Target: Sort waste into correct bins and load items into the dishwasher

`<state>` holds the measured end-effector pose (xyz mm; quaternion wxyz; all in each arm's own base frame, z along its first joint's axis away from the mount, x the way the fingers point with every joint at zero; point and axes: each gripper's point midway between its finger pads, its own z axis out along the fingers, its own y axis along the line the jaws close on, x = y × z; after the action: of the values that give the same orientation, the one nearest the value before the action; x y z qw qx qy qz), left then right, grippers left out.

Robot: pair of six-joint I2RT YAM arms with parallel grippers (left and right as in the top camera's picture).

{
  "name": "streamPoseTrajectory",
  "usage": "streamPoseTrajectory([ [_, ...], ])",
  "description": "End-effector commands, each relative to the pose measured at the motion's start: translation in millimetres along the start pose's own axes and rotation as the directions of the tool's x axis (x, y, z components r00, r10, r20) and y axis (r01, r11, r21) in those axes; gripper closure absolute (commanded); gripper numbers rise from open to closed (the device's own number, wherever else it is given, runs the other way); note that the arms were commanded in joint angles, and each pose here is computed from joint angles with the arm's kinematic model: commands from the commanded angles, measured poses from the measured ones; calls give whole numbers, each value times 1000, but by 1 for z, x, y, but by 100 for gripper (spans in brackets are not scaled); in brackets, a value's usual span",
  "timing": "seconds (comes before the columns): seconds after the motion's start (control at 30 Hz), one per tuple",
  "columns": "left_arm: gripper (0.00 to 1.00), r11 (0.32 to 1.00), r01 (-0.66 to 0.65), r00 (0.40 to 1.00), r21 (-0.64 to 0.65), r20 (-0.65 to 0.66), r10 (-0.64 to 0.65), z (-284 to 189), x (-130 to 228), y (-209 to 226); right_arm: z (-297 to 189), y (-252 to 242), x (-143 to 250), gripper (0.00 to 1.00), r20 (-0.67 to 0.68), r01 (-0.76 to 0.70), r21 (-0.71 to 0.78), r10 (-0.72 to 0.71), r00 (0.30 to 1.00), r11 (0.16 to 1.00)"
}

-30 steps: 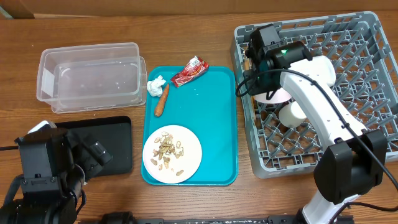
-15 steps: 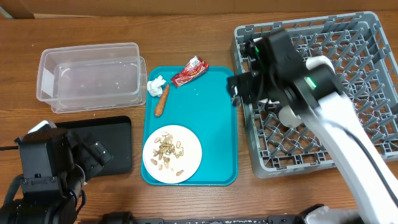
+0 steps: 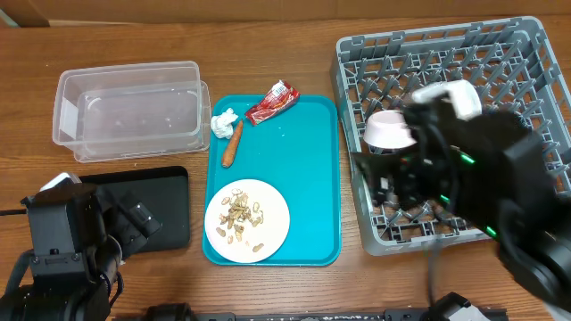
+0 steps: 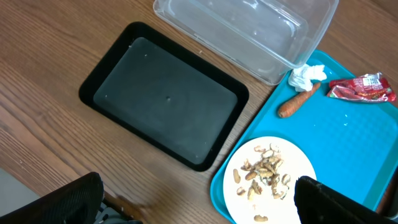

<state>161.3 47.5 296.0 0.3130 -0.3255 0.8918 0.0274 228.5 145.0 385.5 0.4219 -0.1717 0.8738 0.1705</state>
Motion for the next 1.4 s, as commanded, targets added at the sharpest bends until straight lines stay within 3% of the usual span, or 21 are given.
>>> streamPoseTrajectory([
  [0.0, 0, 1000, 17, 1000, -13, 23, -17, -3, -5, 3, -50, -20, -7, 0, 154, -21, 94, 6, 988, 995],
  [0.27, 0, 1000, 17, 1000, -13, 23, -17, -3, -5, 3, -121, -58, 2, 0, 350, -109, 263, 10, 937, 958],
  [0.47, 0, 1000, 17, 1000, -13, 23, -17, -3, -5, 3, -126, -84, 26, 0, 394, -202, 364, 47, 918, 909],
  [0.6, 0, 1000, 17, 1000, -13, 23, -17, -3, -5, 3, -102, -101, 39, 0, 454, -253, 392, 54, 890, 884],
  [0.93, 0, 1000, 17, 1000, -13, 23, -17, -3, -5, 3, -10, -117, 93, 0, 586, -250, 293, 33, 810, 923],
  [1.37, 0, 1000, 17, 1000, -13, 23, -17, -3, -5, 3, 48, -139, 155, 0, 642, -257, 287, 13, 766, 923],
])
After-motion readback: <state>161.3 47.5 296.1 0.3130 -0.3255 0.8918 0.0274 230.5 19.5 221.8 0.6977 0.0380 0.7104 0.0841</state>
